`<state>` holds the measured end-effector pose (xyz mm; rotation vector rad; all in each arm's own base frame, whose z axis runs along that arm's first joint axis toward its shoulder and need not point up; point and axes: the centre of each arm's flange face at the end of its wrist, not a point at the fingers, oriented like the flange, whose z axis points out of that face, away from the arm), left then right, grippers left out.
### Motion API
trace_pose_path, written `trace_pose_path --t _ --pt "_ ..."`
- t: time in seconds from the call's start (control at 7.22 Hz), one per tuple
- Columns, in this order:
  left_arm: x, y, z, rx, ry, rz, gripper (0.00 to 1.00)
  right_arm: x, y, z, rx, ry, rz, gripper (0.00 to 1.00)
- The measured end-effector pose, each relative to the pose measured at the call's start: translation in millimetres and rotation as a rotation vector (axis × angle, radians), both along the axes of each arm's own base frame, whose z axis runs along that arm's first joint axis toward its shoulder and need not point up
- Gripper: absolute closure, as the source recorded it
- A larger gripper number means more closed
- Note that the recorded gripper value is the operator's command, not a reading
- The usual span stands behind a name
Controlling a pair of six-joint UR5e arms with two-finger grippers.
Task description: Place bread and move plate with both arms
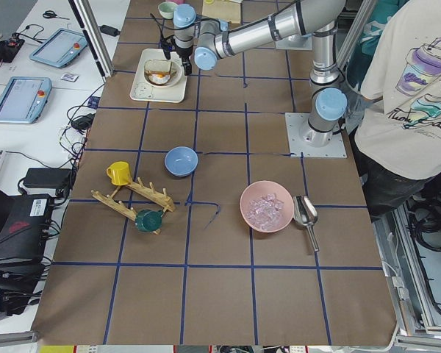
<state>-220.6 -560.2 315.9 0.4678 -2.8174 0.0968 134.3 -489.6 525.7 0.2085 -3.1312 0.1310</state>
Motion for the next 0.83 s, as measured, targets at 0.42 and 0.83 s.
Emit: trace_pose_path --t 0.42,0.83 --pt "-5.4 96.1 52.0 0.086 -0.092 -0.054 0.00 0.0 0.4 0.5 -0.001 -0.001 -0.002 0.00" --pt "12.3 140.7 125.7 0.128 -0.211 -0.276 0.00 -0.2 0.8 1.9 -0.004 0.003 -0.004 0.00"
